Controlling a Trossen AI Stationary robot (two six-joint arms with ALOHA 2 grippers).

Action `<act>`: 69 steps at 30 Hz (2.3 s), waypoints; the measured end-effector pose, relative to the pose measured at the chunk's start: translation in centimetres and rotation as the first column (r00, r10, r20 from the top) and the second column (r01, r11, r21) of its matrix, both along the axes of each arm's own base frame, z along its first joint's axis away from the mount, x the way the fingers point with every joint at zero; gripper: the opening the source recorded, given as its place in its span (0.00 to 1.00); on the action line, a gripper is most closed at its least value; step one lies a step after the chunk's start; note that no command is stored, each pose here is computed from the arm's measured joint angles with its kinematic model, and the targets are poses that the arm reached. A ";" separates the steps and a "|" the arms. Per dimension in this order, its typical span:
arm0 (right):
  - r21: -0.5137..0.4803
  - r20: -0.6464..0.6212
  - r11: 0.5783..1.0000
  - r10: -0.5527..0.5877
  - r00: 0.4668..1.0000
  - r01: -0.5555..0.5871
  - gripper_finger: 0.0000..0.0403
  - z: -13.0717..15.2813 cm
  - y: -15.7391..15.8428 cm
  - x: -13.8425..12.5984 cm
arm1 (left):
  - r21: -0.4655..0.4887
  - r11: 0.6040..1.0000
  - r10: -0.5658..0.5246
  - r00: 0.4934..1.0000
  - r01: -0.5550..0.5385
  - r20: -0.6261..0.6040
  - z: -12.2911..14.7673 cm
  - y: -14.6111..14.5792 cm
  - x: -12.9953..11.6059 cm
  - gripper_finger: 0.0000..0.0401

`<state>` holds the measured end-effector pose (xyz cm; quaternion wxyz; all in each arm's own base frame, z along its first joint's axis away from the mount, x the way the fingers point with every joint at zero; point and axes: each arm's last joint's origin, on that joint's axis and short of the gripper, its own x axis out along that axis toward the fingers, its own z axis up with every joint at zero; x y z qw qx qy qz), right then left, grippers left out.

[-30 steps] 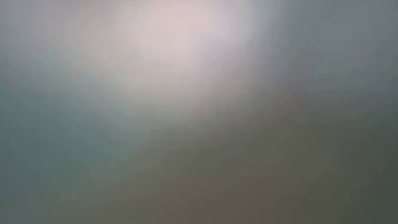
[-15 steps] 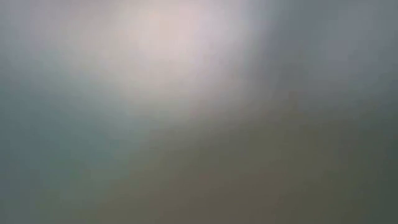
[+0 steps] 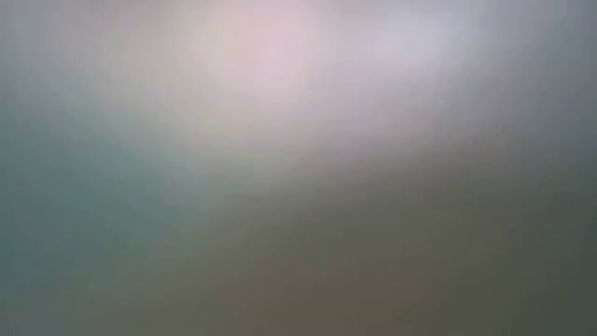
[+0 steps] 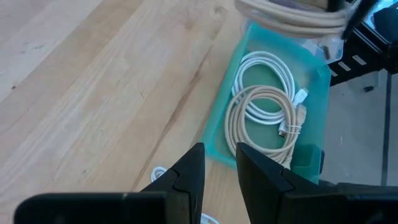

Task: Pick & Place USB Port
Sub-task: Put the brown hdmi cable into the green bin, then put the brown charger cable into the white transparent bin

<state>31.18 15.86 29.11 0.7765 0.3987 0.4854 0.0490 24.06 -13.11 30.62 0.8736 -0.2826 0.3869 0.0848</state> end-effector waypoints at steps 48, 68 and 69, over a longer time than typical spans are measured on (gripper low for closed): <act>-0.201 -0.208 0.934 0.252 0.945 -0.294 0.49 -10.1 10.5 -0.1 | -0.283 0.937 0.312 0.855 -0.204 0.416 3.3 -6.1 -2.2 0.23; -0.292 0.342 0.949 -0.015 0.939 0.121 0.47 6.1 -0.1 -2.3 | -0.264 0.947 0.263 0.912 -0.182 0.314 2.3 -5.8 -2.4 0.23; -0.318 0.322 0.936 -0.045 0.946 0.153 0.47 6.3 -1.0 -2.7 | -0.258 0.950 0.255 0.918 -0.178 0.305 2.2 -5.8 -2.4 0.23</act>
